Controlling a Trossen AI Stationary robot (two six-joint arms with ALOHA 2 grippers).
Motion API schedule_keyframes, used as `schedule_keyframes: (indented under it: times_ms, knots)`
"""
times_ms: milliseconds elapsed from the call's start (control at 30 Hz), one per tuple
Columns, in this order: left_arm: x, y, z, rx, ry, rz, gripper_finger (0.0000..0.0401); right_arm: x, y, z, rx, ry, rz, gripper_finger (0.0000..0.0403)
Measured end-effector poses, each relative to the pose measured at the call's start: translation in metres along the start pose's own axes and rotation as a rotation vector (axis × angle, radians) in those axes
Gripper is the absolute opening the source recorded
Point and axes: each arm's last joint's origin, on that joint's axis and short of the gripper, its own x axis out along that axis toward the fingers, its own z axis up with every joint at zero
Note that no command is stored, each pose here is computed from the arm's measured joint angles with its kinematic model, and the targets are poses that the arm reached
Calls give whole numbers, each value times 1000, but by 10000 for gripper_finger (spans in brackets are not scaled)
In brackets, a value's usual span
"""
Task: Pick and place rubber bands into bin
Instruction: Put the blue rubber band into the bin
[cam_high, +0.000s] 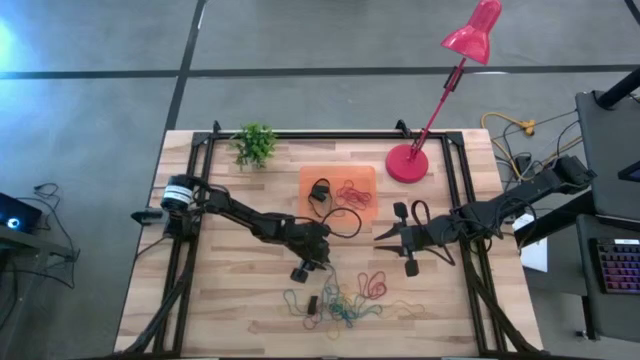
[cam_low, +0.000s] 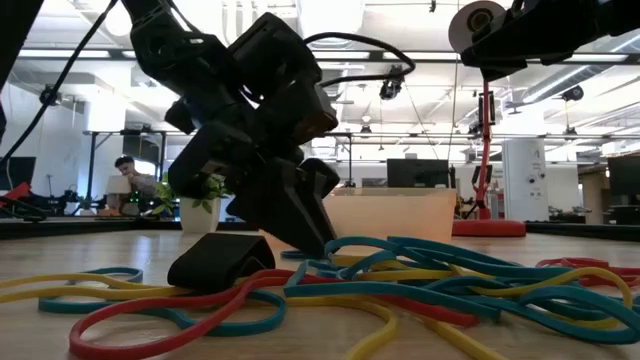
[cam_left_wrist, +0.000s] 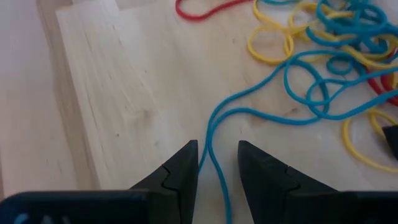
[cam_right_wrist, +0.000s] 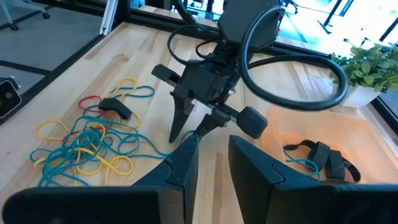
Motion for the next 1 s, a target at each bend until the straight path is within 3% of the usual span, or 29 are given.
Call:
schedule_keyframes:
  times_ms: [500,1000]
  knots:
    - [-1,0,-5,-40,66,41,92,0,0,2,14,-22,0,77]
    - [-1,-4,-11,-67,122,32,5,0,0,2,25,-23,1,77]
